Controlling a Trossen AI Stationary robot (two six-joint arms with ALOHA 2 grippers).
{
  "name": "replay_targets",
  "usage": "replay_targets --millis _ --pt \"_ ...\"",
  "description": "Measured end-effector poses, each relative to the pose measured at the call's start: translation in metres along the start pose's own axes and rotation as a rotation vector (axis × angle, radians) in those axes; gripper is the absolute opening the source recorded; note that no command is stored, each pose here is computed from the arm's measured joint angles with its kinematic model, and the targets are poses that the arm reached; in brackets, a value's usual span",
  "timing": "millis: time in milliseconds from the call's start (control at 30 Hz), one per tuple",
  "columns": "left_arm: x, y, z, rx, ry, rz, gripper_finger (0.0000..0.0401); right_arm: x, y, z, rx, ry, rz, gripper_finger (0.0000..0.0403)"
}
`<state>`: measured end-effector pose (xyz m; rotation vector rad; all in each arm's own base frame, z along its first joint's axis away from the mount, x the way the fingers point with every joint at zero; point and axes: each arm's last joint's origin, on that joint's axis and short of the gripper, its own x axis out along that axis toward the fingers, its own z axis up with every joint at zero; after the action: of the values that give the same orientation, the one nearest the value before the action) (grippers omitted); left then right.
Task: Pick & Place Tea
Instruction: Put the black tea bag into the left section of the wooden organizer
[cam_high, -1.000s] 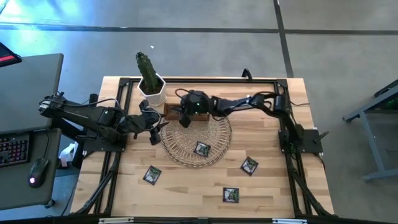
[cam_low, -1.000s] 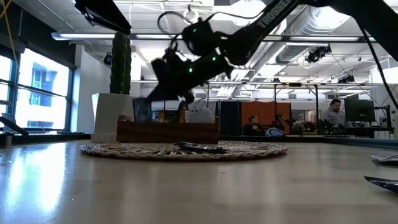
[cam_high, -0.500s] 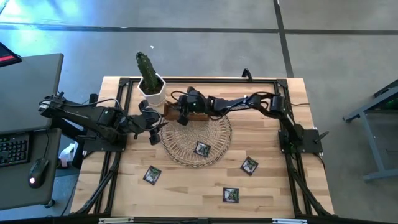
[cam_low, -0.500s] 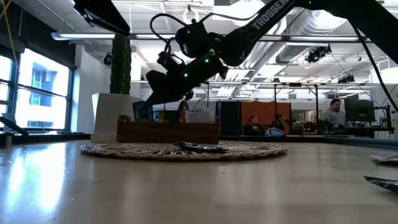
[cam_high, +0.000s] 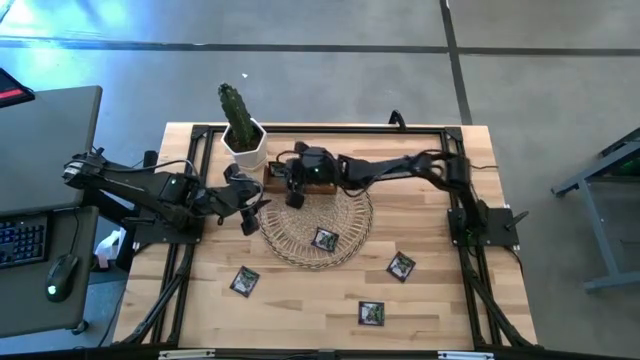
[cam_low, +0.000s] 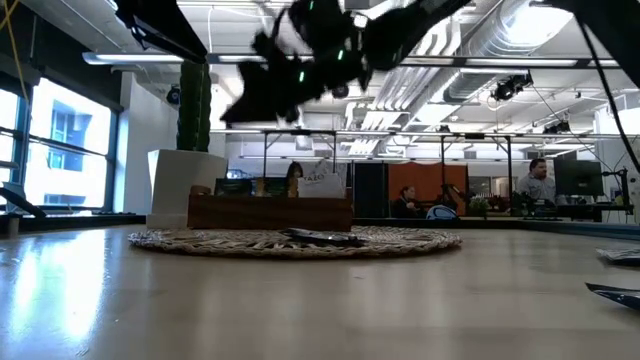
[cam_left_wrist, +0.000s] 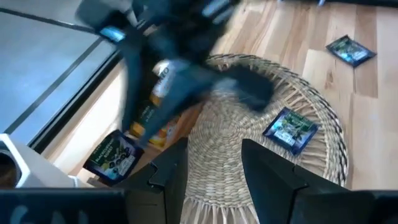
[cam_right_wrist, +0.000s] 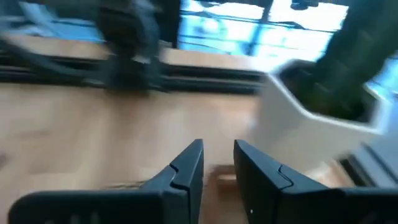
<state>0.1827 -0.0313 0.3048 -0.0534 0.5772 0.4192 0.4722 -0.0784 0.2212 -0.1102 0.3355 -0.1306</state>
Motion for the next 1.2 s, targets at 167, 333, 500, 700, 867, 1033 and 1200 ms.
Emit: replay_targets --millis 167,333,500,700,867,1033,1200 --pt "0.001 0.001 -0.004 -0.022 0.039 0.017 0.0147 -0.04 0.048 0.029 -0.141 0.131 0.125 0.0083" --pt "0.0 0.002 -0.007 -0.033 0.063 0.028 0.0147 -0.072 0.106 0.028 -0.265 0.329 0.136 0.0092" --pt "0.0 0.003 -0.007 -0.033 0.062 0.032 0.0147 -0.082 0.143 0.001 -0.186 0.507 0.197 0.0124" --pt "0.002 0.001 -0.007 -0.021 0.066 0.037 0.0147 -0.084 0.149 -0.032 -0.259 0.609 0.222 0.0162" --pt "0.002 0.001 -0.006 -0.028 0.058 0.03 0.0147 -0.085 0.138 -0.059 -0.081 0.71 0.175 0.018" --pt "0.002 0.001 -0.006 -0.031 0.057 0.021 0.0147 -0.093 0.137 -0.092 -0.161 0.784 0.167 0.0181" --pt "0.002 0.001 -0.006 -0.047 0.054 0.025 0.0147 -0.093 0.132 -0.108 -0.065 0.769 0.129 0.0181"
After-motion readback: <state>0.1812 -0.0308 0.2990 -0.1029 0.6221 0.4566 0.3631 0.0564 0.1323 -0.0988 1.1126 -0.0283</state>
